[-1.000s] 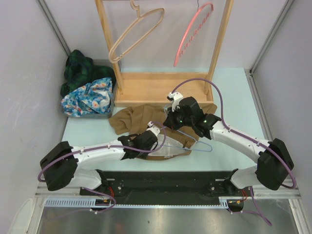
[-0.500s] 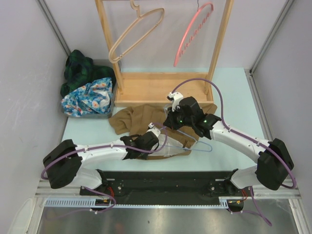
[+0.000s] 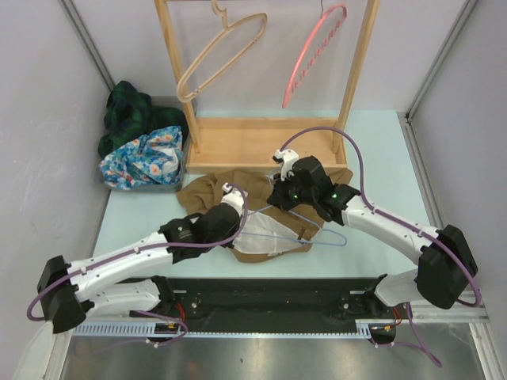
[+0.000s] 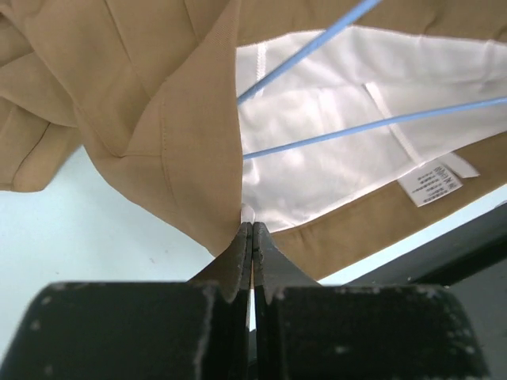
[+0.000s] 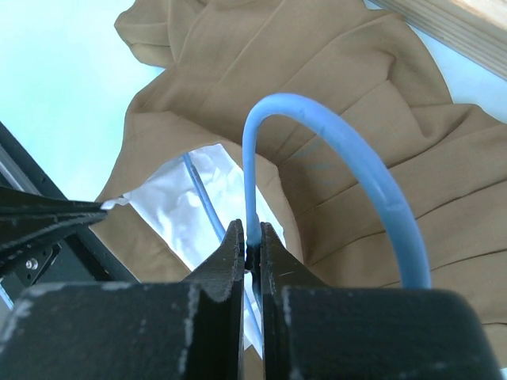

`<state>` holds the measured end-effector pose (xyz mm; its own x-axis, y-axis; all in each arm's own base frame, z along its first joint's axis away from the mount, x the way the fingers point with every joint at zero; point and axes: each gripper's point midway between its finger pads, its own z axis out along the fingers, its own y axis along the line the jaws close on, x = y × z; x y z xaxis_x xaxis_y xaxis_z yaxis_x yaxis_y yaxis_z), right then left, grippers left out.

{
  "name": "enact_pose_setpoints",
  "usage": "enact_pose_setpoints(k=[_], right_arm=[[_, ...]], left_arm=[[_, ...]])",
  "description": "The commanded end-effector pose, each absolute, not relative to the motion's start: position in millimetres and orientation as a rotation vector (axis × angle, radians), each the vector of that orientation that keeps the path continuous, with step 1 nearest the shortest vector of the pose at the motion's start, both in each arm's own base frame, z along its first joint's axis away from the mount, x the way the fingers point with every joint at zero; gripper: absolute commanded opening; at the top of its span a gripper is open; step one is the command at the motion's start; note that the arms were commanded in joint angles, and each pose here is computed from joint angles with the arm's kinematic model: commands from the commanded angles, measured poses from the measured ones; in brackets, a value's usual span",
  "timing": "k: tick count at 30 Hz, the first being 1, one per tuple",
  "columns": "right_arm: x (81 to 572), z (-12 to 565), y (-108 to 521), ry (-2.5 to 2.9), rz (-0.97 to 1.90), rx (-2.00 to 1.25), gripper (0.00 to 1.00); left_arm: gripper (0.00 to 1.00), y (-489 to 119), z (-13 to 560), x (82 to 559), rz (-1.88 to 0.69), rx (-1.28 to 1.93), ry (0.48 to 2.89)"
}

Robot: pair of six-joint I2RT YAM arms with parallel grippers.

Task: Place the skirt on the hanger
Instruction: Locate the hanging ribbon on the skirt

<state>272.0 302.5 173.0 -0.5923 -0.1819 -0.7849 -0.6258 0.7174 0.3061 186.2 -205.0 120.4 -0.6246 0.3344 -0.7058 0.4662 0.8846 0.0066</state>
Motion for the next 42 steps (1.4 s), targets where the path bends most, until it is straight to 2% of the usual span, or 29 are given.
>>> enact_pose_setpoints(k=[1, 9, 21, 31, 42], right_arm=[[274, 213, 309, 2.035, 0.789, -0.648, 0.0], [250, 242, 301, 1.909, 0.858, -0.719, 0.0], [235, 242, 288, 1.859, 0.838, -0.789, 0.0], [217, 254, 285, 1.762, 0.971, -0.873, 0.0], [213, 252, 285, 1.763, 0.988, -0.914, 0.0]], left_arm=[[0.0, -196, 130, 191, -0.247, 0.424, 2.295], [0.0, -170, 141, 199, -0.307, 0.219, 2.265], [0.0, -162, 134, 198, -0.265, 0.206, 2.285], [0.0, -144, 126, 198, -0.142, 0.192, 2.314], [0.0, -137, 127, 200, -0.091, 0.17, 2.308]])
